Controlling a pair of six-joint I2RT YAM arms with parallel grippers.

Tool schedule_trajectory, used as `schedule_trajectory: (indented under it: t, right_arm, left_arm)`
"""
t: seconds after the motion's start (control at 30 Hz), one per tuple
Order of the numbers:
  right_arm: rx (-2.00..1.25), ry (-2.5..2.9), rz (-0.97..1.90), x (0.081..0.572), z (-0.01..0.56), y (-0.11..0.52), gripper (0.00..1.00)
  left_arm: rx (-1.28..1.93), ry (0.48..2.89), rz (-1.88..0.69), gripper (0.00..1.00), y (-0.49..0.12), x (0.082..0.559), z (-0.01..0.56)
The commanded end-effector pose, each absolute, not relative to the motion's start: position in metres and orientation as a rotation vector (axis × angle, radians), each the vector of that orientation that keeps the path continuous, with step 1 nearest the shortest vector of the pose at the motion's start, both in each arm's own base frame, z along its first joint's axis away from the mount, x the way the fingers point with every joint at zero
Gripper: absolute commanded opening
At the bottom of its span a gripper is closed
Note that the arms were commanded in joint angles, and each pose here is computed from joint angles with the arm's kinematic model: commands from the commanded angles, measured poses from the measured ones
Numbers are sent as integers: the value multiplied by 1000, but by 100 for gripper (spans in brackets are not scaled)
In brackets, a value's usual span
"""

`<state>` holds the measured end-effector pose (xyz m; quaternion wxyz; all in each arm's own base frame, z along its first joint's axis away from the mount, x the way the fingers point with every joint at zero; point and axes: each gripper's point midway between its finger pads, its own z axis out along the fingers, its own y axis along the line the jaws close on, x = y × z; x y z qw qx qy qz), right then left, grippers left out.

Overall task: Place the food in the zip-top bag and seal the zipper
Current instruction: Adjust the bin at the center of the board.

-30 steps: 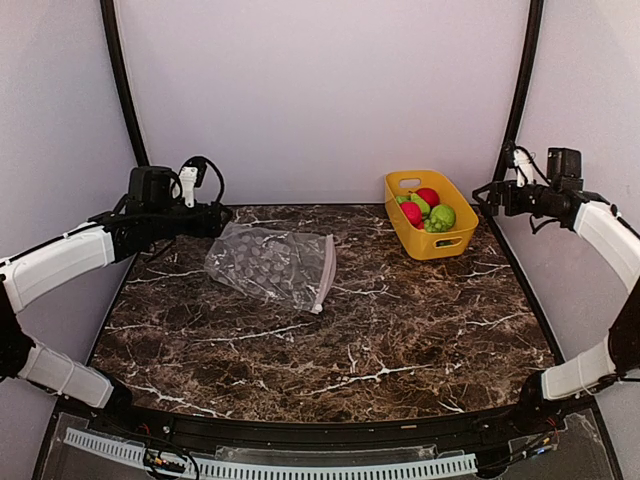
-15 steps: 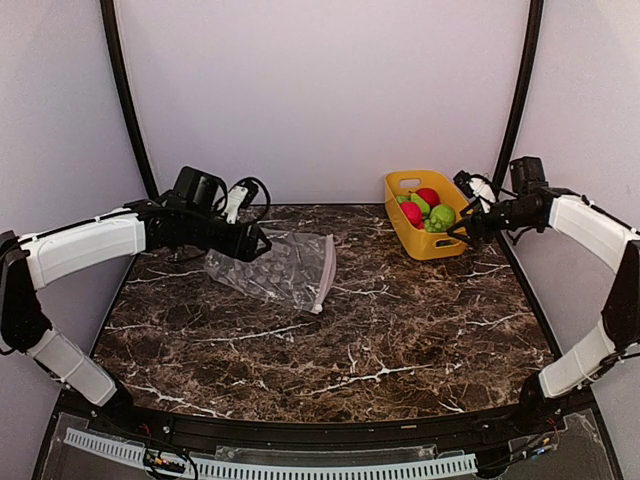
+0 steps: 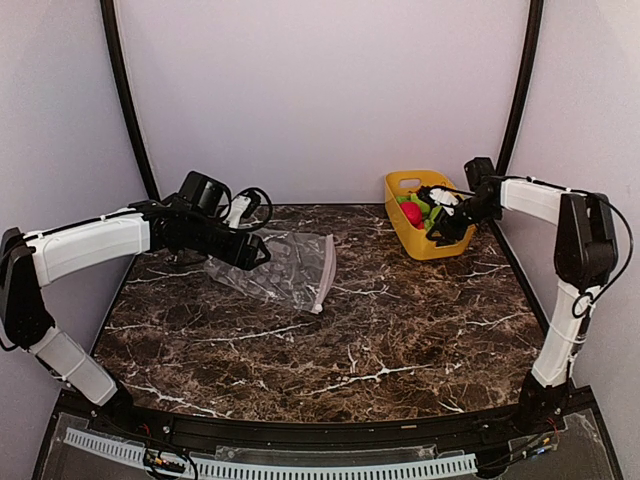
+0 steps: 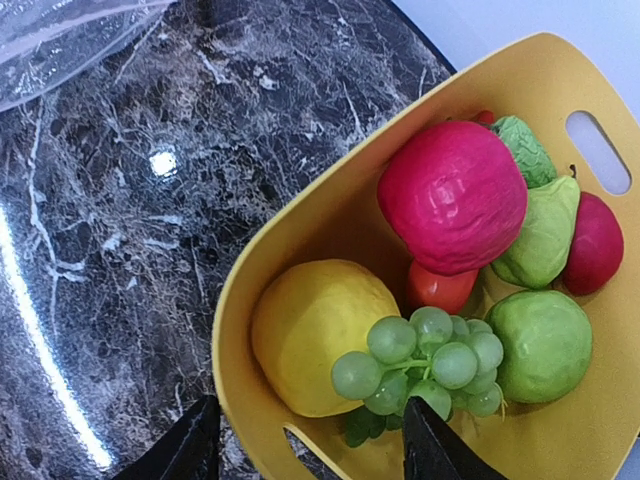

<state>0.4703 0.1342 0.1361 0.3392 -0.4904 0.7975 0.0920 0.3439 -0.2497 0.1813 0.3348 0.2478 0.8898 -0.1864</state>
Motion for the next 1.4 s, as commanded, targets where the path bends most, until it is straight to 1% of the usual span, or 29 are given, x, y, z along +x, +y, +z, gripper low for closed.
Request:
schedule_trajectory:
  t: [0.0, 0.17, 0.37, 0.47, 0.6, 0.7, 0.8, 0.83, 0.9, 1.0, 1.1, 1.17, 1.23, 1.37]
  right_arm:
    - [-1339, 2076, 213, 478, 126, 134, 57]
    - [-1428, 2072, 285, 455, 125, 142, 41]
    - [-1597, 2003, 349, 386, 137, 164, 22]
    - [-1661, 2002, 378, 352, 134, 173, 18]
    - [-1704, 2020, 479, 305, 133, 185, 17]
    - [-1720, 2040, 538, 274, 131, 190, 17]
    - [-1654, 1984, 511, 275, 154, 192, 18]
    - [-1631, 1961, 469, 282, 163, 191, 22]
    - [-1591, 1929, 374, 302, 175, 186, 34]
    - [-1537, 1922, 243, 339, 182, 173, 49]
    - [-1512, 1970, 204, 375, 172, 160, 57]
    - [-1509, 2000, 175, 395, 162, 151, 58]
    - [-1507, 2027, 160, 411, 152, 143, 57]
    - [-1546, 2073, 166, 423, 129, 135, 50]
  left_arm:
    - [651, 2290, -493, 77, -248, 340, 195]
    - [654, 2291, -483, 77, -247, 340, 194]
    - [657, 2298, -493, 77, -249, 339, 192]
    - [665, 2302, -505, 77, -251, 339, 191]
    - [696, 2302, -545, 75, -256, 335, 189]
    - [731, 2283, -608, 73, -266, 330, 193]
    - [740, 2260, -627, 73, -276, 326, 198]
    - [731, 2256, -627, 73, -278, 327, 201]
    - [725, 2257, -624, 74, -285, 327, 205]
    - [719, 2275, -612, 76, -295, 325, 207]
    - [719, 2272, -604, 76, -299, 325, 211]
    - [718, 2274, -605, 76, -300, 322, 210]
    - [719, 2277, -616, 76, -302, 319, 208]
    - [725, 2285, -641, 75, -307, 312, 205]
